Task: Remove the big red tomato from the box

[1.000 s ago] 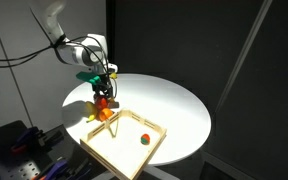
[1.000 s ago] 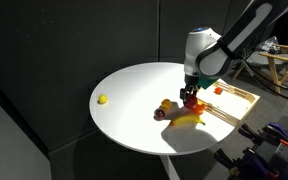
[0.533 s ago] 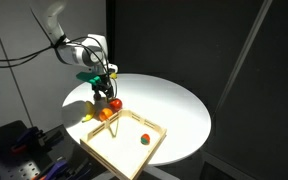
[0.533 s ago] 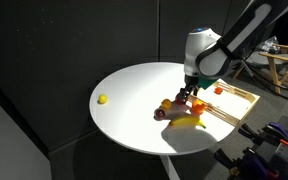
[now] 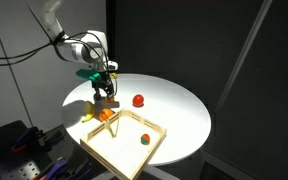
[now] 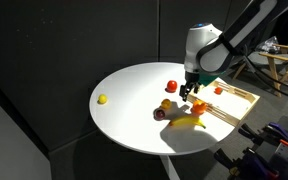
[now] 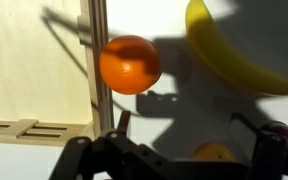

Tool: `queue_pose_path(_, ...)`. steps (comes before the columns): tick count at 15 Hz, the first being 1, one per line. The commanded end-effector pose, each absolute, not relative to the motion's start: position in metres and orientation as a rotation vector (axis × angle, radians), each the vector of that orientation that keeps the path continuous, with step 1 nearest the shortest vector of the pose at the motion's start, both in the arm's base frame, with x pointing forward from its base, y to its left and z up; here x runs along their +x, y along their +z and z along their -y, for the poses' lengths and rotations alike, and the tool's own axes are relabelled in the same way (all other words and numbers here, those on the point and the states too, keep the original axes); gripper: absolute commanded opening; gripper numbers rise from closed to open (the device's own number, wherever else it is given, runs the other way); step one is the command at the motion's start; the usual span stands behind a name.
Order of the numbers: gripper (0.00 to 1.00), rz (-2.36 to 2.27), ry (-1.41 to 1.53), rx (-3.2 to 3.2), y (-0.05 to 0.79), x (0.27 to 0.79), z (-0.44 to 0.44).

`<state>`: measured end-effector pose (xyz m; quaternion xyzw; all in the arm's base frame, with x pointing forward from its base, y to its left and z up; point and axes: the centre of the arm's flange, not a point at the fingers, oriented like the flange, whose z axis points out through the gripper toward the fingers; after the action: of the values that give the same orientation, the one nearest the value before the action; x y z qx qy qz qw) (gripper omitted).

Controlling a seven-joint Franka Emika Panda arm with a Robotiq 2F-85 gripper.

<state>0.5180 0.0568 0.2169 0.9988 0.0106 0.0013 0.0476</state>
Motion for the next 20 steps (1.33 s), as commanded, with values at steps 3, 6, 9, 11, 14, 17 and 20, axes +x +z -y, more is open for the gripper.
queue_pose_path(3,1.00,0.012,-0.085,3.030,0.261,0.494,-0.049)
queue_pose_path(6,1.00,0.007,-0.140,3.025,0.278,0.479,-0.043)
queue_pose_path(9,1.00,-0.015,-0.164,3.038,0.292,0.464,-0.037)
queue_pose_path(11,1.00,-0.050,-0.168,3.052,0.299,0.454,-0.033)
queue_pose_path(14,1.00,-0.127,-0.168,3.089,0.304,0.443,-0.025)
queue_pose_path(17,1.00,-0.184,-0.164,3.116,0.308,0.436,-0.019)
queue_pose_path(20,1.00,-0.195,-0.142,3.121,0.313,0.432,-0.014)
